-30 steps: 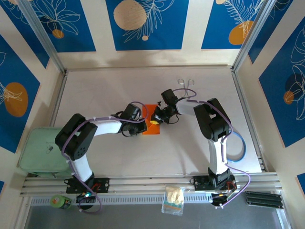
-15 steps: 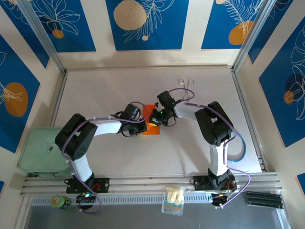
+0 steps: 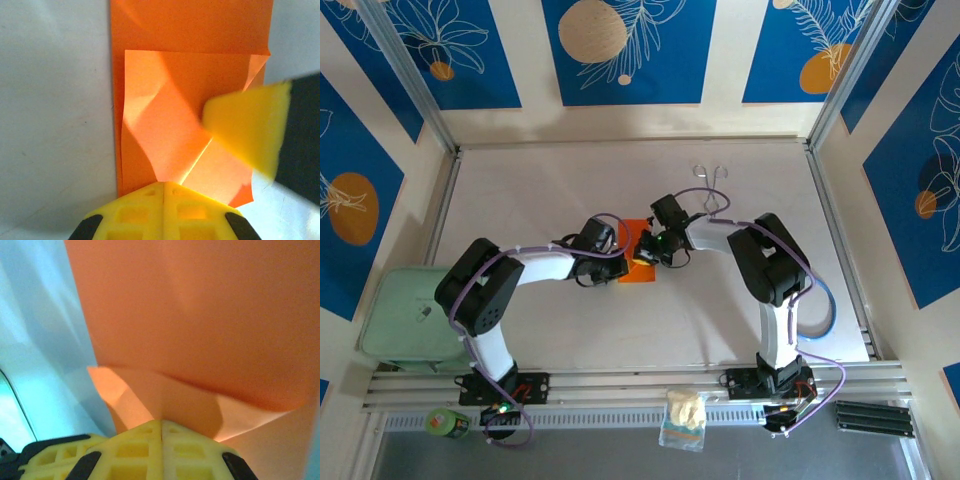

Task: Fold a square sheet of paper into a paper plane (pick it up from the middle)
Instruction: Fold the triangle a second time at the center of the table.

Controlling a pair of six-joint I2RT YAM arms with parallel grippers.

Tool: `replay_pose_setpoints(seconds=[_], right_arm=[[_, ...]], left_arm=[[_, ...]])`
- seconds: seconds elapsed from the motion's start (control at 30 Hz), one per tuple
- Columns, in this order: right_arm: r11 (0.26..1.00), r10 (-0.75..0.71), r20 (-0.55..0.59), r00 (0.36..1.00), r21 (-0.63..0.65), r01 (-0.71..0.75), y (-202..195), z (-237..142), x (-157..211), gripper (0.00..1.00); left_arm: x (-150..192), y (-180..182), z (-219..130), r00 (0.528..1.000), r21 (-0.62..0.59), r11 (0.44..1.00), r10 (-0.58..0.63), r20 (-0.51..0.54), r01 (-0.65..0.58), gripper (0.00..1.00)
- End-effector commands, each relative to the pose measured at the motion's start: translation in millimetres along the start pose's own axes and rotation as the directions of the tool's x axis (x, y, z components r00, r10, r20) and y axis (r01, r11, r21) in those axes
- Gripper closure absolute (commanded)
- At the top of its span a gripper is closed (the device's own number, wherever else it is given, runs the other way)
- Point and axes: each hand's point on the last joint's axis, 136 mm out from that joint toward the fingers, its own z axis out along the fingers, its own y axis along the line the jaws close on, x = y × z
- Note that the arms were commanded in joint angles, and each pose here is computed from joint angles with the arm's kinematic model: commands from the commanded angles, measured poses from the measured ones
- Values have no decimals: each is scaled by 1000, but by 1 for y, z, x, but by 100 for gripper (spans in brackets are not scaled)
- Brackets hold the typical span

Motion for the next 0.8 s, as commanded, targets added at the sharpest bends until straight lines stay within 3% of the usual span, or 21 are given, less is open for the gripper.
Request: replay_pose_setpoints(seconds=[0.0, 0.23, 0.4, 0.57, 0.77], right_arm=[[1000, 11, 26, 1000, 25, -12, -20, -1, -18, 99], [999, 49, 91, 995, -4, -48, -47, -18, -52, 98], [998, -11, 145, 989, -65, 21, -25, -41, -62, 98], [992, -37, 162, 986, -109, 56, -2, -59, -39, 99], [992, -25, 48, 999, -121, 31, 11, -34, 8, 100]], left_arm=[[43, 52, 2, 988, -165, 984, -84, -128, 62, 100], [46, 52, -1, 985, -170, 981, -113, -130, 90, 100], [38, 42, -2, 986, -151, 984, -111, -123, 92, 100], [37, 41, -3, 987, -147, 984, -117, -108, 100, 100], [37, 38, -3, 984, -129, 984, -138, -109, 124, 100]])
